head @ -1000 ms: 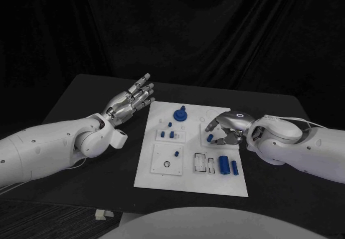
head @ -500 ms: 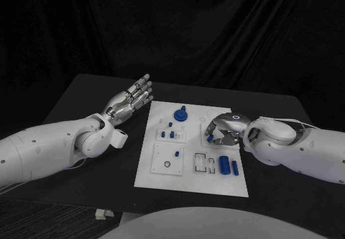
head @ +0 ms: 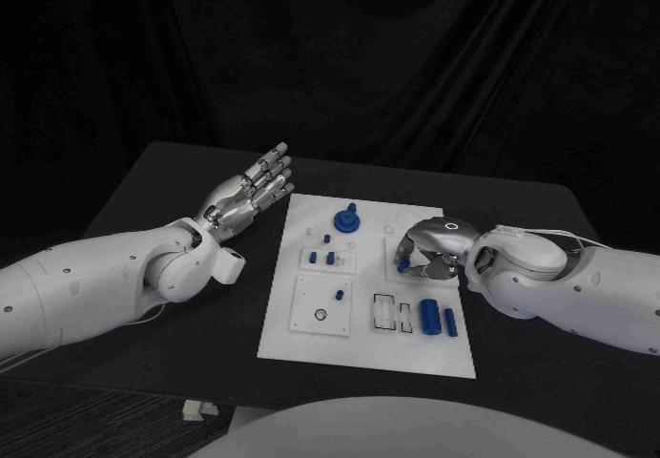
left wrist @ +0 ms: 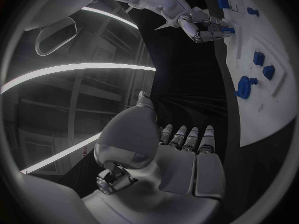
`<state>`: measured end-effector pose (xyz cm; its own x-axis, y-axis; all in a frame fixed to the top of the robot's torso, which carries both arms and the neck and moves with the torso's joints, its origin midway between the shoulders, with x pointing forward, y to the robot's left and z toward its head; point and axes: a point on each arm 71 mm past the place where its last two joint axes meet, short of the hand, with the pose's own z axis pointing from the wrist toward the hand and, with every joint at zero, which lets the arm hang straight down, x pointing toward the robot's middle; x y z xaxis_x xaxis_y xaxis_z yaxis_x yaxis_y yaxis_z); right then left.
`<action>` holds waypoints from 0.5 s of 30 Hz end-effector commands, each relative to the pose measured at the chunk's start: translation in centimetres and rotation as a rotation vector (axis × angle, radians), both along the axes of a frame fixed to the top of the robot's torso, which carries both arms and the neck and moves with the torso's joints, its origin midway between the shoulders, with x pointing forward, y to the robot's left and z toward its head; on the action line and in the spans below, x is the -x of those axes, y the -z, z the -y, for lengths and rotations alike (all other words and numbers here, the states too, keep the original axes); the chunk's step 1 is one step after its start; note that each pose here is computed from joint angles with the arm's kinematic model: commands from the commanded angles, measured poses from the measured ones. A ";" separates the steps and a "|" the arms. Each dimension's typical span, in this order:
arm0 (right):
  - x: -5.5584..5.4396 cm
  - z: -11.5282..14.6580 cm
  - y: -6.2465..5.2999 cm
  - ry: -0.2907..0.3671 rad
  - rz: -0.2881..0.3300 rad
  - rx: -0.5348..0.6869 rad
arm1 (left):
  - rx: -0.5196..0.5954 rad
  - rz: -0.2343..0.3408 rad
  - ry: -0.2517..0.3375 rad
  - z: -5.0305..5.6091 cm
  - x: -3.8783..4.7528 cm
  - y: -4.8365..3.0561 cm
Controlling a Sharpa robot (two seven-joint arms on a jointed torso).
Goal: Assemble the parts on the task board
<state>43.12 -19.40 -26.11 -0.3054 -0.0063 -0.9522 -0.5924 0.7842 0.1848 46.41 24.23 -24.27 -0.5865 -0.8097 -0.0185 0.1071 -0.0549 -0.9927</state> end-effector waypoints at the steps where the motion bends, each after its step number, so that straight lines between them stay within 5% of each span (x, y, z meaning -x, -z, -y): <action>1: 0.2 0.1 -0.3 -0.002 0.038 -0.017 | 0.020 0.017 -0.003 0.0 0.05 -0.13; 7: 0.7 0.4 -1.7 0.000 0.097 -0.072 | 0.017 0.013 -0.004 -0.1 0.04 -0.06; 15: 0.8 0.4 -5.6 0.002 0.187 -0.127 | 0.014 0.000 0.004 -0.1 0.02 0.04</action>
<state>42.36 -19.87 -21.24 -0.1739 0.0819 -0.9814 -0.6255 0.7605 0.1743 46.45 24.43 -24.35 -0.5838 -0.8116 -0.0195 0.1053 -0.0519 -0.9931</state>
